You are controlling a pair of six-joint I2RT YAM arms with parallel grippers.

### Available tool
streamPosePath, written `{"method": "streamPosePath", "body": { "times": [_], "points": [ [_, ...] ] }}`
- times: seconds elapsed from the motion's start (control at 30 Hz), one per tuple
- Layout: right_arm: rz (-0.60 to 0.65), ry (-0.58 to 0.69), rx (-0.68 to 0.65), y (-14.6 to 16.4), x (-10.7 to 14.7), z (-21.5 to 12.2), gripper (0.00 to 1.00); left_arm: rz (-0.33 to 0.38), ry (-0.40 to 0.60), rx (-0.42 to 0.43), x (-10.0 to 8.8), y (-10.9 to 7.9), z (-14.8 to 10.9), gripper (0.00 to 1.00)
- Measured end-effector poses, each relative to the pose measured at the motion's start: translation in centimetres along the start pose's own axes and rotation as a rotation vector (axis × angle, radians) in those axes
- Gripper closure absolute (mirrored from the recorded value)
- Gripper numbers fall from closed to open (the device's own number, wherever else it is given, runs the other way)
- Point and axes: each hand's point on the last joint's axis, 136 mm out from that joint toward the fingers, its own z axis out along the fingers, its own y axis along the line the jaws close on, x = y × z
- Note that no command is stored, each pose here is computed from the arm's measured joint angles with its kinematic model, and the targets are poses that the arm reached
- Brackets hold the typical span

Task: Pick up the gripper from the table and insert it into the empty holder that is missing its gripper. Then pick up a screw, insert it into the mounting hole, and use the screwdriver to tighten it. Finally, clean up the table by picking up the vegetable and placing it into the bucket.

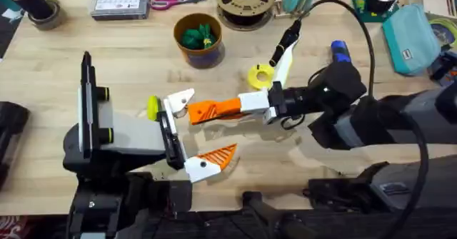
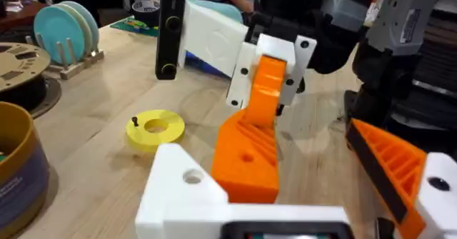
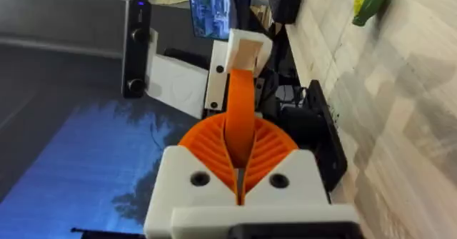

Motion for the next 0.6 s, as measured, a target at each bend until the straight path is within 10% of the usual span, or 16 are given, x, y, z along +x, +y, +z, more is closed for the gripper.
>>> {"method": "streamPosePath", "body": {
  "times": [0.6],
  "points": [
    [0.025, -0.023, 0.002, -0.04, -0.38, 0.0, 0.993, 0.0, 0.0, 0.0, -0.01, 0.01, 0.0, 0.015]
  ]
}}
